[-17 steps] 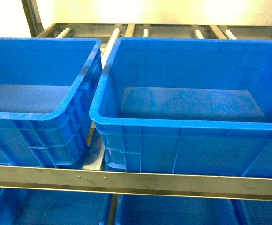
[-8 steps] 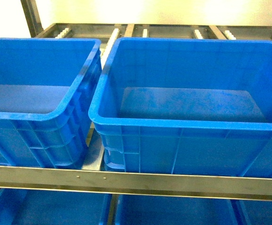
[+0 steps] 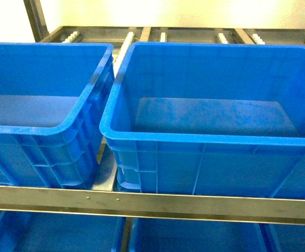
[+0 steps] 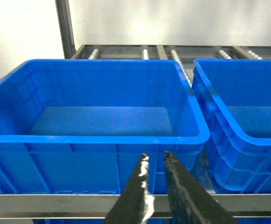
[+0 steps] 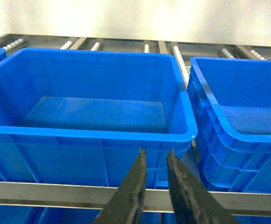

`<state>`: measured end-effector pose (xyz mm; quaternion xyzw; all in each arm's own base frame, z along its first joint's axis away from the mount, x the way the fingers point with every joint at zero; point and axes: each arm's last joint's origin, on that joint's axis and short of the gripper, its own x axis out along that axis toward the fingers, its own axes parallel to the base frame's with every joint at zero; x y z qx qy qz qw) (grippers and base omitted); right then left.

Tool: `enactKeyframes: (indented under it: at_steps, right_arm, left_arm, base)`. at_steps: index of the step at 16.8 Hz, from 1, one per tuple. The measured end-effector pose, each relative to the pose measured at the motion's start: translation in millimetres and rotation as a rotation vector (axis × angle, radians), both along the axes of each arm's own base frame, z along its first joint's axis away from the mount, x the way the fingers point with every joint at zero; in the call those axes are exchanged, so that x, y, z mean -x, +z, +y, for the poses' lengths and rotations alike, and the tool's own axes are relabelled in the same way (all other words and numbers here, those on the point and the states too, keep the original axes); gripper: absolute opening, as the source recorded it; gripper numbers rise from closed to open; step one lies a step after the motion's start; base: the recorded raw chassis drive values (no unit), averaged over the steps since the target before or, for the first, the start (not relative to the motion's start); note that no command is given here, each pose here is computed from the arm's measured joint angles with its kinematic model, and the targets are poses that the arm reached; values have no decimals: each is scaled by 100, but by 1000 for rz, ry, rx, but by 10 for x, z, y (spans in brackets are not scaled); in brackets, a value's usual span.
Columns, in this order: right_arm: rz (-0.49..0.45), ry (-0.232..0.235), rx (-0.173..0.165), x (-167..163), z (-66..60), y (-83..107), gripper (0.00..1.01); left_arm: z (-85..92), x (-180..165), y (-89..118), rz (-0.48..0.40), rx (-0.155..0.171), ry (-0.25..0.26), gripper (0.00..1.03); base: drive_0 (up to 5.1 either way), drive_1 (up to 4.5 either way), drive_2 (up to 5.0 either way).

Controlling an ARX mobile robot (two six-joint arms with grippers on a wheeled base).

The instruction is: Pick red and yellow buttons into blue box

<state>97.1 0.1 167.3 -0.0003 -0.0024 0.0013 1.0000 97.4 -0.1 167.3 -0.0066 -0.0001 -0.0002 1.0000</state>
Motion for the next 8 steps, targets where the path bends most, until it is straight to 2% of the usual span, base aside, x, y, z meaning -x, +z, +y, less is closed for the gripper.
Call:
enactKeyframes:
  at_steps: [4, 8]
  right_arm:
    - [0, 0, 0, 0, 0, 0, 49]
    - [0, 0, 0, 0, 0, 0, 71]
  left_arm:
    - [0, 0, 0, 0, 0, 0, 47]
    - [0, 0, 0, 0, 0, 0, 69]
  base:
    - [0, 0, 0]
    - [0, 0, 0]
